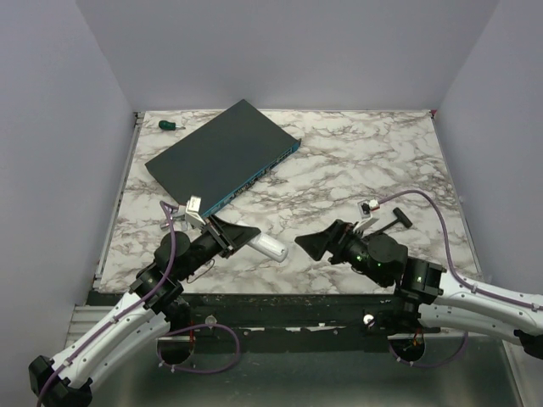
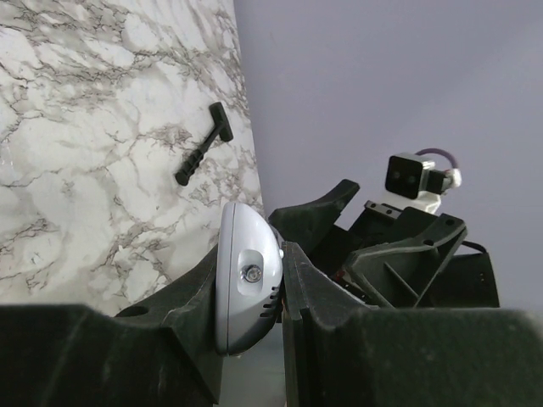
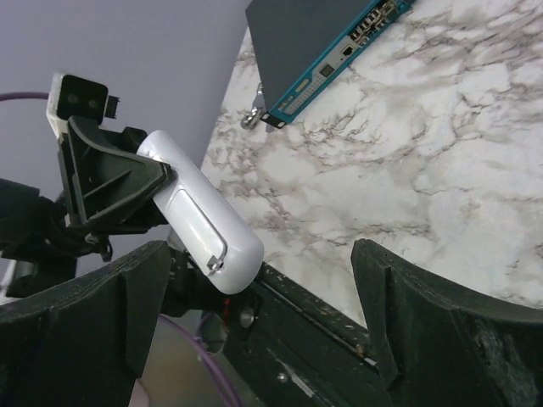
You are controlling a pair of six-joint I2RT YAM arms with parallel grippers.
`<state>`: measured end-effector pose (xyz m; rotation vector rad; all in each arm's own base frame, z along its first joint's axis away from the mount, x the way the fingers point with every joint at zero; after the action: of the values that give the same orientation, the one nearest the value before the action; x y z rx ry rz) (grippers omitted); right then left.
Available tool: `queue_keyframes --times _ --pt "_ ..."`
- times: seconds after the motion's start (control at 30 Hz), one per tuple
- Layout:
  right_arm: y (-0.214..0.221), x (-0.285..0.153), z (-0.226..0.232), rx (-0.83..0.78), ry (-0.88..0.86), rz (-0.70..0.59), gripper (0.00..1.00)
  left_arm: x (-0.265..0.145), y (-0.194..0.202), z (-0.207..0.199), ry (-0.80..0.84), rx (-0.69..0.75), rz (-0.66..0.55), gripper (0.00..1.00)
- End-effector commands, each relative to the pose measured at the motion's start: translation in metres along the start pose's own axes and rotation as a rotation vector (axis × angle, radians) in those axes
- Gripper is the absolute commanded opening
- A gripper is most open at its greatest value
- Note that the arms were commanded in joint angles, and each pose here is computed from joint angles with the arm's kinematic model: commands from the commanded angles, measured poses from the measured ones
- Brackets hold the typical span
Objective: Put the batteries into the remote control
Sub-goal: Load the battery cover into the remote control.
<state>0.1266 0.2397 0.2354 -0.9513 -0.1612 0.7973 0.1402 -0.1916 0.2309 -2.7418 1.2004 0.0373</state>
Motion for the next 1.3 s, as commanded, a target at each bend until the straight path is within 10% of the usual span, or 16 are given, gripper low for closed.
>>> queue_keyframes --times 0.0,1.27 --pt "-0.012 -0.001 0.014 0.282 -0.094 -0.107 0.97 -0.002 -0.001 -0.017 0.070 -0.001 0.005 0.00" --pt "0.041 0.028 0.040 0.357 -0.246 0.117 0.79 -0.002 0.000 -0.015 0.088 -0.001 0.009 0.00"
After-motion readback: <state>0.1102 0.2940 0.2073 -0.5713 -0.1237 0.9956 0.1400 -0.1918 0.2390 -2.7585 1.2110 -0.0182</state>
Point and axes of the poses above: each gripper's point midway between its finger pads, its own x axis out along the fingers, its own z axis along the line the jaws close on, y = z × x, the point moved 4 cm from there along -x, back along the fingers, and after that the axes turned 9 degrees about -x, right-handed, at the moved point
